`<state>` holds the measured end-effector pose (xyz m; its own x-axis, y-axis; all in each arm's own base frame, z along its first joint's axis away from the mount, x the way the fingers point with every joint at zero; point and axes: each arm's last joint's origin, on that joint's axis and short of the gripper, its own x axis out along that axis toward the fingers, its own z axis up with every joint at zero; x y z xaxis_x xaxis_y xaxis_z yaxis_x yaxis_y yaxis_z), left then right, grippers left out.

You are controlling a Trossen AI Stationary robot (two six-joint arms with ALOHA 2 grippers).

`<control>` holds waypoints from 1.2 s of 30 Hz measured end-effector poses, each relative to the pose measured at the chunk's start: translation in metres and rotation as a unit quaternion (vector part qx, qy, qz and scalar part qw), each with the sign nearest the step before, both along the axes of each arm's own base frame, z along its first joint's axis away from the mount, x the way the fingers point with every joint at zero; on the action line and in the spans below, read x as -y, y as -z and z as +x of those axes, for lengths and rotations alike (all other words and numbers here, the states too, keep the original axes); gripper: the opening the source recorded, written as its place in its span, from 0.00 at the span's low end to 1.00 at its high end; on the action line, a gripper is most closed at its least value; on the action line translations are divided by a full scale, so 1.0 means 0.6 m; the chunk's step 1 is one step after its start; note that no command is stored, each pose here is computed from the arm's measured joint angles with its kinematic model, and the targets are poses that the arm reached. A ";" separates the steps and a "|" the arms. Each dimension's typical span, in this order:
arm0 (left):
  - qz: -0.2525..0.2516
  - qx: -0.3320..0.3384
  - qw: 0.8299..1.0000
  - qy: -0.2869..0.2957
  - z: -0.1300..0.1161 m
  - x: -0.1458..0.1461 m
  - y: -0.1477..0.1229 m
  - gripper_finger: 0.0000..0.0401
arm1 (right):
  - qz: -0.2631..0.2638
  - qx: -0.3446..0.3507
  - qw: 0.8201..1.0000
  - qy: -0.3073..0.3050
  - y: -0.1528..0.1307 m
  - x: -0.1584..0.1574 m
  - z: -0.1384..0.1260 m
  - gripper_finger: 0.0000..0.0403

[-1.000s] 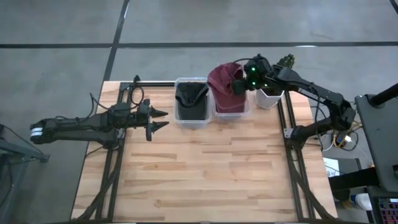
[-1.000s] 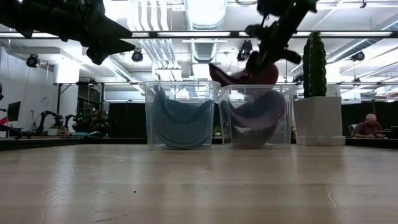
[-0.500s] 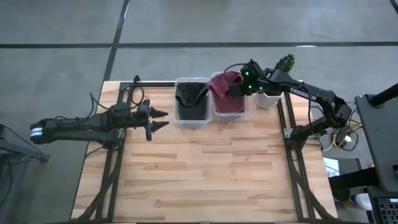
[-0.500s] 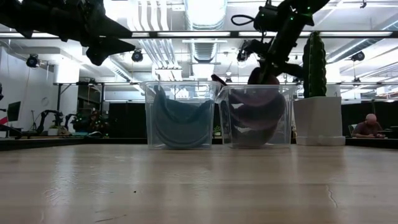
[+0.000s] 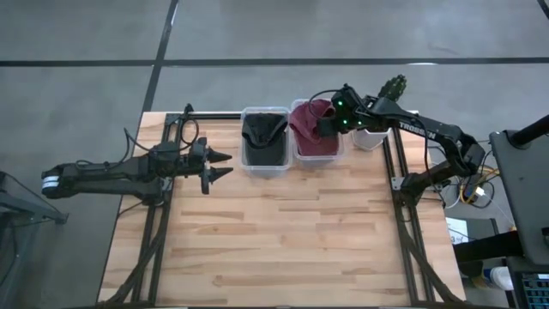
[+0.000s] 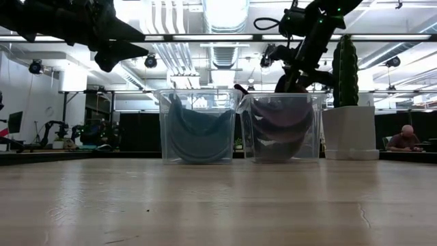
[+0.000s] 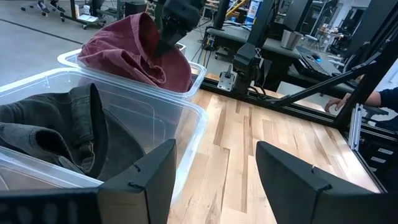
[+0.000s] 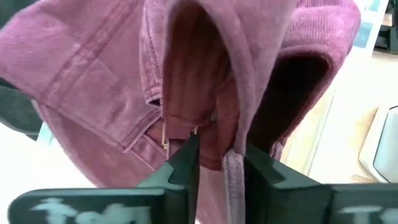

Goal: Pick & Place hat
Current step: Put the red cap into the right transparent bin

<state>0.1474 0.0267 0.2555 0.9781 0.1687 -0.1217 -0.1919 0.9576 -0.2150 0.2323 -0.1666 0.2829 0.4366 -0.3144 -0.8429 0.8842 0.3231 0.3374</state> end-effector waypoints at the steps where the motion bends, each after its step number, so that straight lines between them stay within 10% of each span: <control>1: 0.000 0.000 1.000 0.000 0.000 0.000 0.000 0.53 | 0.000 -0.001 1.000 -0.002 -0.003 0.000 0.000 0.20; 18: 0.005 -0.001 1.000 0.000 0.000 0.000 0.000 0.53 | -0.009 -0.087 0.996 -0.028 -0.074 -0.020 -0.025 0.28; 26: 0.006 -0.001 1.000 0.000 0.000 0.000 0.000 0.53 | -0.135 -0.077 0.986 -0.058 -0.126 -0.041 0.012 0.19; 36: 0.006 -0.001 1.000 -0.003 0.000 0.000 0.000 0.53 | -0.124 -0.178 0.973 -0.077 -0.054 0.013 0.054 0.03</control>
<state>0.1473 0.0269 0.2555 0.9770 0.1752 -0.1212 -0.1972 0.9592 -0.2025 0.2648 -0.1742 0.3150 0.1877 -0.4824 -0.8556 0.8658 0.4926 -0.0878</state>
